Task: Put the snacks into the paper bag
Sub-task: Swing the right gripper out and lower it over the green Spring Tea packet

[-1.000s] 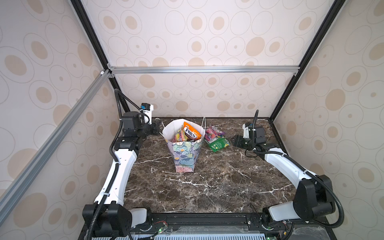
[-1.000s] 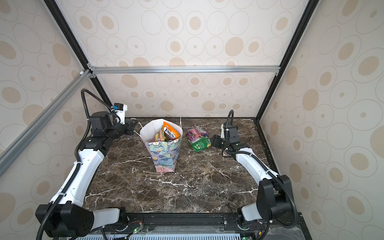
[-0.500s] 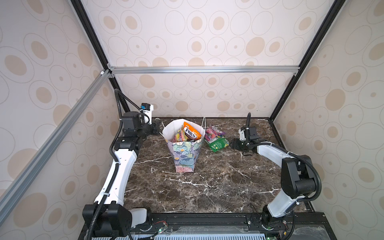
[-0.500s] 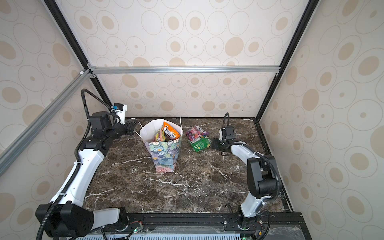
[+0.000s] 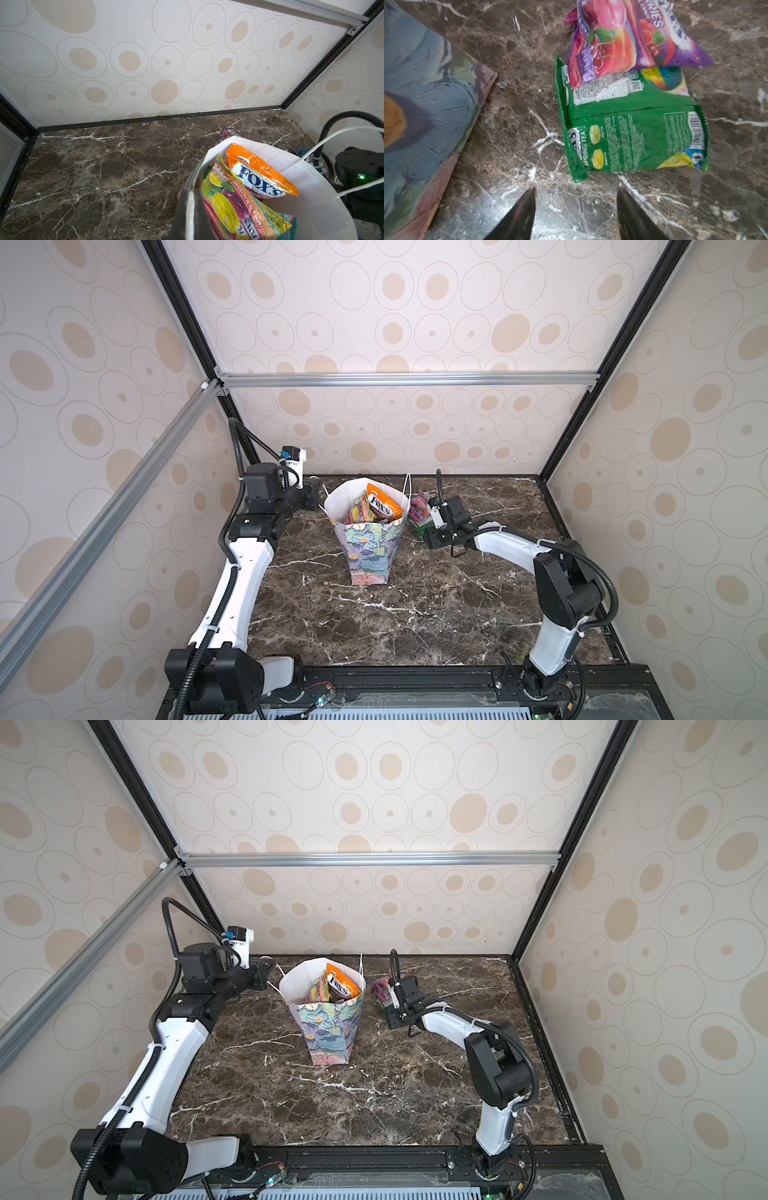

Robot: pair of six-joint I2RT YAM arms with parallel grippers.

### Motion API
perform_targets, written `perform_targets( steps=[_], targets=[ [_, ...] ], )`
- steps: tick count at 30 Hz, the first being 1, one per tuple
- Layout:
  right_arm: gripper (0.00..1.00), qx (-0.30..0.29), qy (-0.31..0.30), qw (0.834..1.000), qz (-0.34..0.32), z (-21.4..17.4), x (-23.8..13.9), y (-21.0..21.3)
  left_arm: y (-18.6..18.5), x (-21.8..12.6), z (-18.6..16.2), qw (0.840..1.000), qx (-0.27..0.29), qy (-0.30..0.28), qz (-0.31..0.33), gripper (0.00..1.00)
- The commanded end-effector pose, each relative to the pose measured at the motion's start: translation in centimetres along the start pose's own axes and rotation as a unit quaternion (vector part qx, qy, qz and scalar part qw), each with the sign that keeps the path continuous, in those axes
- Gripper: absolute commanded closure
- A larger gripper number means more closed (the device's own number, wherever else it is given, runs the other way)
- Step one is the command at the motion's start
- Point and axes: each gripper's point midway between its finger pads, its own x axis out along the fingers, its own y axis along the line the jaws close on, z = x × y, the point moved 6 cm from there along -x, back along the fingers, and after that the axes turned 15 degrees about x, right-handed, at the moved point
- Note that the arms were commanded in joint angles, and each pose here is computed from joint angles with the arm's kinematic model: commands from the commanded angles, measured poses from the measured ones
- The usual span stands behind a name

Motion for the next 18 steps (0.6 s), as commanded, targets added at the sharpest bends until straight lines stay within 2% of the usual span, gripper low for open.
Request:
perform_targets(
  steps=[1, 7, 18],
  targets=[
    [0.36, -0.016, -0.018, 1.0, -0.01, 1.2, 0.5, 0.7, 0.2, -2.0, 3.6, 0.998, 0.029, -0.057, 0.027, 1.0],
    [0.37, -0.056, -0.012, 0.996, -0.066, 1.1, 1.8, 1.6, 0.3, -2.1, 3.6, 0.997, 0.031, -0.056, 0.031, 1.0],
    [0.42, -0.059, -0.003, 0.993, -0.103, 1.2, 3.3, 1.7, 0.2, -2.2, 3.7, 0.997, 0.032, -0.058, 0.03, 1.0]
  ],
)
